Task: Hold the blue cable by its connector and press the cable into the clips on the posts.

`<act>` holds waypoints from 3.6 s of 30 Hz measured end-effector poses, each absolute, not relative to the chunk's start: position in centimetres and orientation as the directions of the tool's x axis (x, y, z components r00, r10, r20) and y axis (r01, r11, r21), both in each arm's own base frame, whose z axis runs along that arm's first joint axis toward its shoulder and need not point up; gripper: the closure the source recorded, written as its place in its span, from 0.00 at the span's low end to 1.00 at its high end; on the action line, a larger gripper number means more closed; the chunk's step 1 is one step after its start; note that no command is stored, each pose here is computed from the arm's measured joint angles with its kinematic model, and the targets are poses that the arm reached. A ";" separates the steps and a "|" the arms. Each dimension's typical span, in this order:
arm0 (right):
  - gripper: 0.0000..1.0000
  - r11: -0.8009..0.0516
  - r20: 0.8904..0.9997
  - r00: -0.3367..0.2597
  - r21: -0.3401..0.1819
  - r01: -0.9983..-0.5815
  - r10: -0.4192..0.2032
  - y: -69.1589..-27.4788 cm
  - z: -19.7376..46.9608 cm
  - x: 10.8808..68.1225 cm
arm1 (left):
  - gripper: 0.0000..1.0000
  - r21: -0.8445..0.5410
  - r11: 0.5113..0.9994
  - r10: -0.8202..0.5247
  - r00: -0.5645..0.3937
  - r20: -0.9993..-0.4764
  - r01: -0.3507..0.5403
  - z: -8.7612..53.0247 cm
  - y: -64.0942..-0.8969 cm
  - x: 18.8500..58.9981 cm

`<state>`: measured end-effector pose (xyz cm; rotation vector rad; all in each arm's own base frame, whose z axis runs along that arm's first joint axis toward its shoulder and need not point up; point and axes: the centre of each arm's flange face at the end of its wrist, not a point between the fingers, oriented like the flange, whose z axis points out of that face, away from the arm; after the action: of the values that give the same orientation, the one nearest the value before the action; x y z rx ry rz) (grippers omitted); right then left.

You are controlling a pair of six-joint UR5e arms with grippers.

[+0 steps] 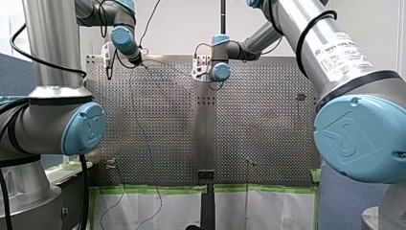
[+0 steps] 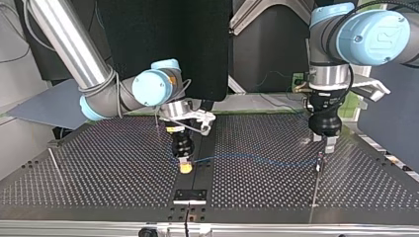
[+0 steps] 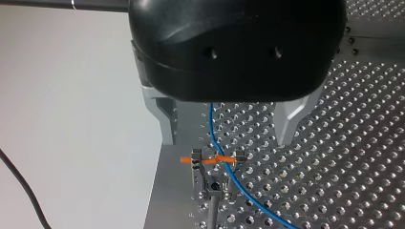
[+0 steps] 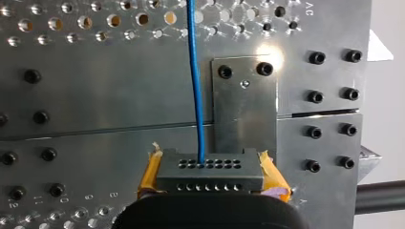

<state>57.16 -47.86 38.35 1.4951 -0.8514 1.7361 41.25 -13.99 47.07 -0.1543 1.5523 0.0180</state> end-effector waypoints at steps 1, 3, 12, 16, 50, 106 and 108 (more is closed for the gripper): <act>1.00 -0.552 0.991 -0.104 -0.044 -0.833 0.079 -47.9 38.3 57.2 | 0.00 -0.088 0.990 -0.086 0.020 -0.996 -0.110 47.1 -14.0 41.3; 1.00 -0.552 0.992 -0.102 -0.042 -0.833 0.077 -47.9 38.2 57.2 | 0.00 -0.088 0.990 -0.086 0.020 -0.996 -0.112 47.0 -14.0 41.3; 1.00 -0.553 0.993 -0.094 -0.035 -0.833 0.079 -47.7 38.2 57.2 | 0.00 -0.087 0.989 -0.086 0.019 -0.996 -0.117 47.0 -13.9 41.2; 1.00 -0.553 0.993 -0.092 -0.033 -0.833 0.079 -47.7 38.2 57.3 | 0.00 -0.087 0.989 -0.086 0.018 -0.996 -0.117 47.0 -14.0 41.2; 1.00 -0.548 0.994 -0.080 -0.027 -0.836 0.074 -47.8 38.0 57.0 | 0.00 -0.061 0.998 -0.062 0.013 -0.998 0.020 46.4 -16.9 44.1; 1.00 -0.551 0.995 -0.072 -0.022 -0.834 0.068 -47.6 38.1 57.1 | 1.00 -0.020 0.997 -0.013 0.091 -0.996 -0.078 47.1 -20.1 48.5; 1.00 -0.551 0.995 -0.070 -0.022 -0.834 0.067 -47.5 38.0 57.2 | 1.00 -0.017 0.997 -0.010 0.082 -0.997 -0.079 46.7 -20.3 48.6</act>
<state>57.15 -47.54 38.01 1.5298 -0.8466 1.7015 48.62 -20.33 46.71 -0.0725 1.4881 0.0513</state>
